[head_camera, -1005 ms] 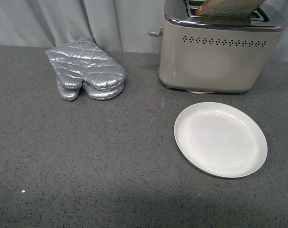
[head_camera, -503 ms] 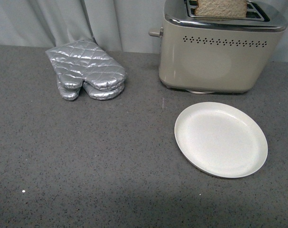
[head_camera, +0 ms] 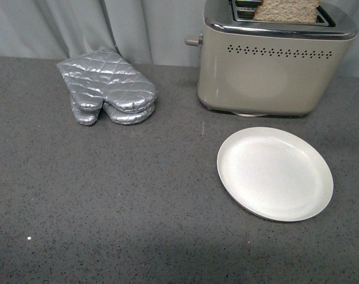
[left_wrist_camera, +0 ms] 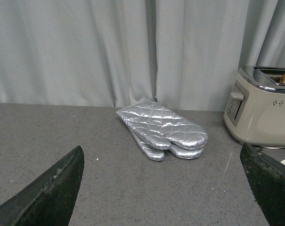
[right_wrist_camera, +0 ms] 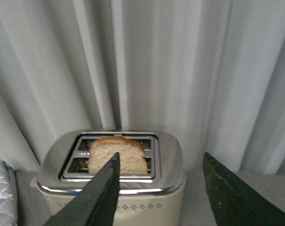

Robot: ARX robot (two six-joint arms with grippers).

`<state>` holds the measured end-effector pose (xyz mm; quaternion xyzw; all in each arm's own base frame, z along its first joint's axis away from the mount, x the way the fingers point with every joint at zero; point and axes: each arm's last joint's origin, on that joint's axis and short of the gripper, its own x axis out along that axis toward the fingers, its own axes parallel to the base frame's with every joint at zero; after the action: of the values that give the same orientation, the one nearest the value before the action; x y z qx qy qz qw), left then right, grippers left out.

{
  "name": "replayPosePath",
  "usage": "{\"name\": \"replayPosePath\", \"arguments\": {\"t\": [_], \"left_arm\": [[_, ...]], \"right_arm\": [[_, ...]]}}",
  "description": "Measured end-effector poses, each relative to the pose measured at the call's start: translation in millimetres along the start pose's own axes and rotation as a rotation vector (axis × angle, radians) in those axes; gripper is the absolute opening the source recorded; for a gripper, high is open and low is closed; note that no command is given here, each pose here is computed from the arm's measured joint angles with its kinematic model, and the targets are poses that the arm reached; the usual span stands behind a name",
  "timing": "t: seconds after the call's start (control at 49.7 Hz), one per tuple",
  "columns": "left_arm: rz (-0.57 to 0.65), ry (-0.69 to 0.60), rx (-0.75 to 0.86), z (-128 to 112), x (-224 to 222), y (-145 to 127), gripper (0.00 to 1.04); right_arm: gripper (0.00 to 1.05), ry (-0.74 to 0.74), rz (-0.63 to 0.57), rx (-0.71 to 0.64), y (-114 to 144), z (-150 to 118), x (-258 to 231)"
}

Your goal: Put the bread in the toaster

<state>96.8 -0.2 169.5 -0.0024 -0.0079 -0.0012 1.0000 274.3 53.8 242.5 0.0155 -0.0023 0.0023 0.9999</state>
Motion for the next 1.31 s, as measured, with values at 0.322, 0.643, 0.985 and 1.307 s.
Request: {"name": "replayPosePath", "arguments": {"t": [0.322,0.643,0.985,1.307], "left_arm": [[0.0,0.0,0.0,0.0,0.0,0.0,0.98],[0.0,0.0,0.0,0.0,0.0,0.0,0.98],[0.0,0.0,0.0,0.0,0.0,0.0,0.98],[0.0,0.0,0.0,0.0,0.0,0.0,0.98]], "right_arm": [[0.0,0.014,-0.001,-0.029,-29.5,-35.5,-57.2],[0.0,0.017,0.018,-0.029,-47.3,-56.1,-99.7],[0.0,0.014,-0.007,-0.028,-55.1,-65.4,-126.8],[0.0,0.004,-0.005,-0.028,-55.3,-73.9,-145.2]]}}
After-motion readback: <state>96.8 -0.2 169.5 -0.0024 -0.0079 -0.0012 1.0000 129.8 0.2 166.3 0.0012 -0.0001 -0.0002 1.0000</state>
